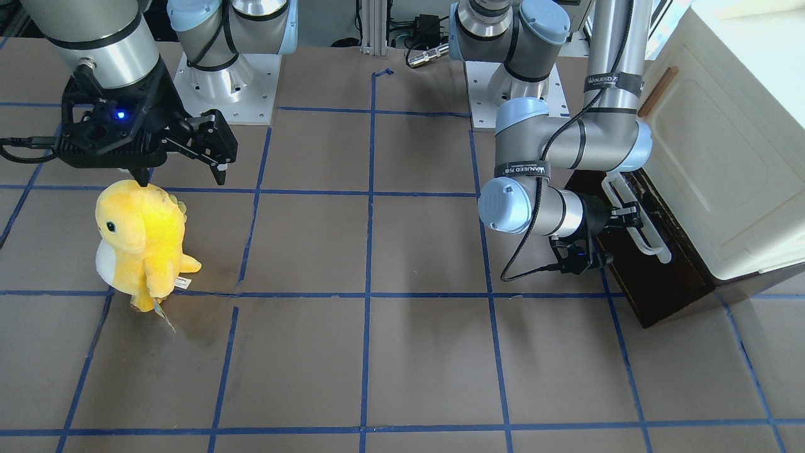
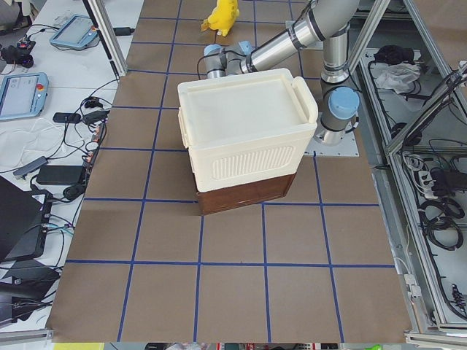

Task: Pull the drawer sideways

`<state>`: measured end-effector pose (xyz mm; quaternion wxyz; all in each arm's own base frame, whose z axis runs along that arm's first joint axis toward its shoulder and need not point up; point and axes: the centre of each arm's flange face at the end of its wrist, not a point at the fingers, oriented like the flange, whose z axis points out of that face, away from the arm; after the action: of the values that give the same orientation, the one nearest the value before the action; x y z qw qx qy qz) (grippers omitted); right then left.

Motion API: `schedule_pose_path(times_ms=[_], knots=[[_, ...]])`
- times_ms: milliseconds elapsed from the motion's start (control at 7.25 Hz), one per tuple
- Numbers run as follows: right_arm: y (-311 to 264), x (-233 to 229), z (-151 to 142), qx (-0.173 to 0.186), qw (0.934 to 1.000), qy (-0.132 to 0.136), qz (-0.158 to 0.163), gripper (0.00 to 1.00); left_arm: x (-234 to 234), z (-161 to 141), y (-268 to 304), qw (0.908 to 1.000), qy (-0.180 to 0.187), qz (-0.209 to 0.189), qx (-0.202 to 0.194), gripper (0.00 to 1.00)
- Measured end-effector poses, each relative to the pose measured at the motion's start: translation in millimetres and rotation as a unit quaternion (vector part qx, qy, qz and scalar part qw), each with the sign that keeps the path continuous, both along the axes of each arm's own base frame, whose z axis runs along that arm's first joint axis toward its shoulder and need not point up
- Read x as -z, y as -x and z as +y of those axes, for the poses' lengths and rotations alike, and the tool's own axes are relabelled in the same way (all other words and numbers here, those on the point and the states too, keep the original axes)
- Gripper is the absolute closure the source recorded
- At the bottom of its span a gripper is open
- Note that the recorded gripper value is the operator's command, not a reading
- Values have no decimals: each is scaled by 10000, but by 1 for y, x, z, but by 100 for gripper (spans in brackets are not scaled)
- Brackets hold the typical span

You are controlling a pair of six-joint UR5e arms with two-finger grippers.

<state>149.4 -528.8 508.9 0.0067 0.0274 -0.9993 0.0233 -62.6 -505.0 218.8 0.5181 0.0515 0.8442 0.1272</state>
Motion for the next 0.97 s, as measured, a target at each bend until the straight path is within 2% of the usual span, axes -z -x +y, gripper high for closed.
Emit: schedule_pose_path(times_ms=[414, 966], knots=[[0, 0, 0, 0, 10000, 0, 0, 0, -2, 0, 0, 10000, -18, -2, 4, 73], [0, 0, 0, 0, 10000, 0, 0, 0, -3, 0, 0, 10000, -4, 3, 2, 76]])
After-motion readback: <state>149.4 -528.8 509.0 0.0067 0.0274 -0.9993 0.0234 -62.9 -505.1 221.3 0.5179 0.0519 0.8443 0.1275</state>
